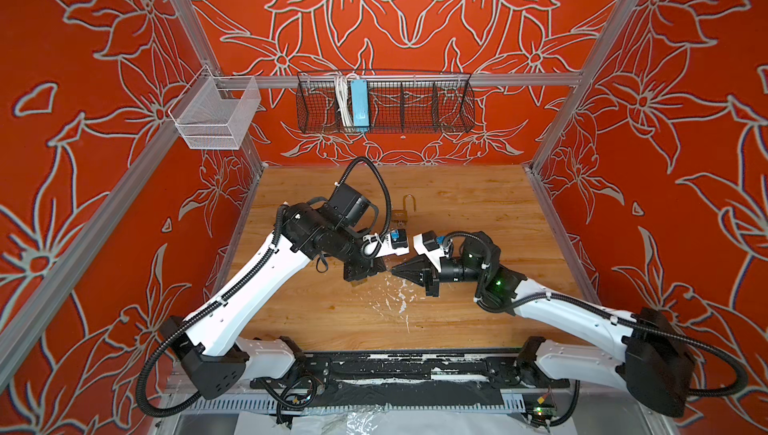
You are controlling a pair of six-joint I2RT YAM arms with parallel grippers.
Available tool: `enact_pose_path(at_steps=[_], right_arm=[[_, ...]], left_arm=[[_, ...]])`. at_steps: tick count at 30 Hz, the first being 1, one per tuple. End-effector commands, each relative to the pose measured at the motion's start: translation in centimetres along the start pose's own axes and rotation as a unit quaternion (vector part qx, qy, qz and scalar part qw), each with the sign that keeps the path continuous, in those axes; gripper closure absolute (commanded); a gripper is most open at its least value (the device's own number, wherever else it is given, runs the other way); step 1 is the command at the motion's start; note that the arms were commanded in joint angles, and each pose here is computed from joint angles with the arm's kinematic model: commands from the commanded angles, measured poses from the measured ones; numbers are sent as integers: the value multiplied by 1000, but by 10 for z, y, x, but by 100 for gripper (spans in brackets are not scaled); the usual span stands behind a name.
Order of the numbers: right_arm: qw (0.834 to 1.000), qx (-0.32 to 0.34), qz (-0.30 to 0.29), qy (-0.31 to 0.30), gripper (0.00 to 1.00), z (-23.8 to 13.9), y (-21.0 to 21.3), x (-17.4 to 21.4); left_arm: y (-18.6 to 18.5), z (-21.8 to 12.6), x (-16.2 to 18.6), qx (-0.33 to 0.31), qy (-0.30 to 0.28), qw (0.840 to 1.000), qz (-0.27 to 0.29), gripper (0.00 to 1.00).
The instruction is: Unlock with the key
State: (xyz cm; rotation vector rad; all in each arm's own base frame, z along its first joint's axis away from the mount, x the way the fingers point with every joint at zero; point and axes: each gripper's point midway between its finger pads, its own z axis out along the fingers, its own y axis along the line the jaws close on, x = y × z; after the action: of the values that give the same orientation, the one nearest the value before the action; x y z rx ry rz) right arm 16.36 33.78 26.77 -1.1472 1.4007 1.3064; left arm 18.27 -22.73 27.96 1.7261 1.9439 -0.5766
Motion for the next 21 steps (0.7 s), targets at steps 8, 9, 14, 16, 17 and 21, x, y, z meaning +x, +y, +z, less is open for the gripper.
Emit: enact_pose_path(at_steps=[8, 9, 14, 16, 17, 21], right_arm=[[1000, -13, 2, -1, 100, 3, 3, -4], [1000, -13, 1, -2, 100, 3, 4, -5], [1000, -15, 3, -1, 100, 3, 4, -4], [1000, -16, 6, 1, 100, 4, 4, -2], [1000, -16, 5, 0, 100, 4, 4, -3], [1000, -19, 8, 1, 100, 4, 4, -2]], left_arm=[[2, -9, -18, -4, -70, 998, 3, 100], [2, -8, -17, -5, -70, 998, 1, 100], [0, -9, -20, 2, -91, 996, -6, 100], [1, -12, -22, -1, -103, 995, -5, 100], [2, -14, -24, -3, -110, 994, -6, 100], [7, -19, -27, -13, -137, 990, -15, 100]])
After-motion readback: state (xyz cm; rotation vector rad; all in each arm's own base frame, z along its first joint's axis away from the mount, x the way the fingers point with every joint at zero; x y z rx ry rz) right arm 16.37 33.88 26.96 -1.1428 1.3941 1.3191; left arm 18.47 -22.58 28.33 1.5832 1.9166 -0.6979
